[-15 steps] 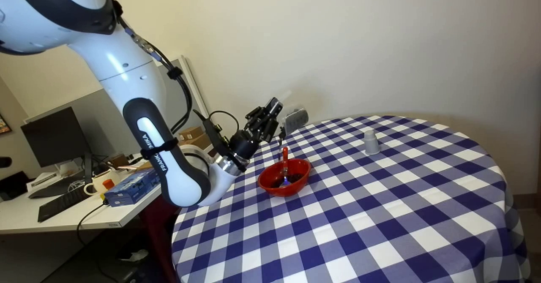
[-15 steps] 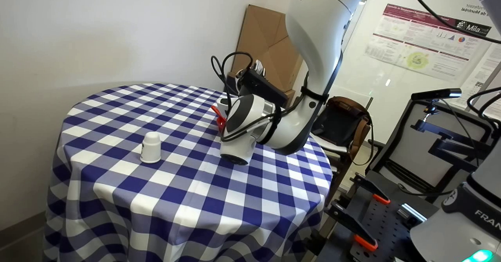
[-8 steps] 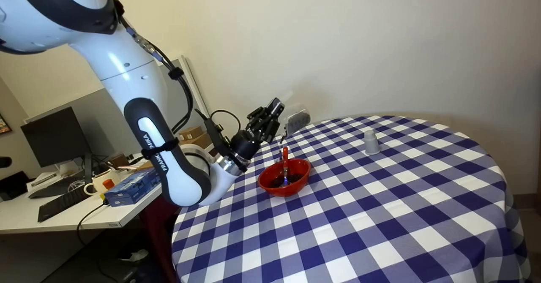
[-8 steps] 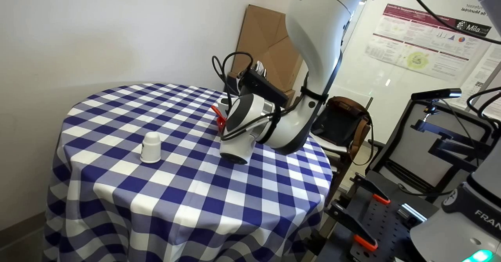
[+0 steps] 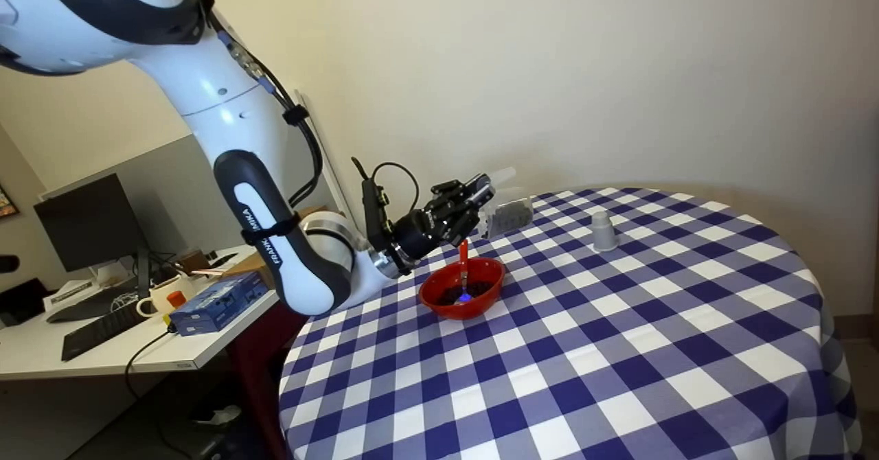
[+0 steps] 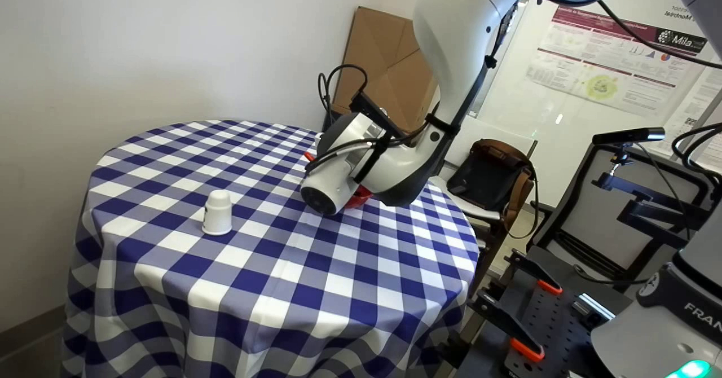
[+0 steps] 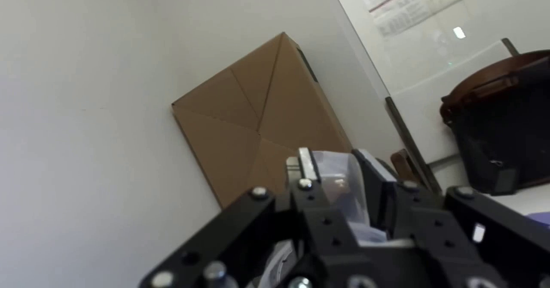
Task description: Pour some contents of the jug into the red bowl
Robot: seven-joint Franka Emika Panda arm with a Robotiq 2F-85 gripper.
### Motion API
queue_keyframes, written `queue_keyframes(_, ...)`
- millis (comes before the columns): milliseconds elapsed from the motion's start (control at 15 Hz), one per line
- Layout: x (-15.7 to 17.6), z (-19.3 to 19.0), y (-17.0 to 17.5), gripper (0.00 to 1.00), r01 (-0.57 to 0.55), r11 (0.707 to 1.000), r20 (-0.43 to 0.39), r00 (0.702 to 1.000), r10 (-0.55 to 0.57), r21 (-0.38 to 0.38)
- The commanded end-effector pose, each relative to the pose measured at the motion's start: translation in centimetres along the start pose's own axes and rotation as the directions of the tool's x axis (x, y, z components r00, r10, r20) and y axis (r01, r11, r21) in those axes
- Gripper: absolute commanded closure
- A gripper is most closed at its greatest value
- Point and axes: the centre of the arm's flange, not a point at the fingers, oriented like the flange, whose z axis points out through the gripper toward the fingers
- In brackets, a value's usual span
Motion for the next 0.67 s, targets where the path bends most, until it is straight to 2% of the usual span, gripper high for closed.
queue_keyframes(0, 0.6, 1.5, 1.1, 0.88, -0.001, 0.986, -0.037, 0.999, 0.007, 0.165)
queue_keyframes(267, 1.0, 2.6, 1.7, 0.87, -0.008, 0.95, -0.062, 0.998, 0.028, 0.311)
queue_keyframes(600, 1.0, 6.1, 3.5, 0.88, 0.068, 0.848, -0.145, 0.989, 0.011, 0.526)
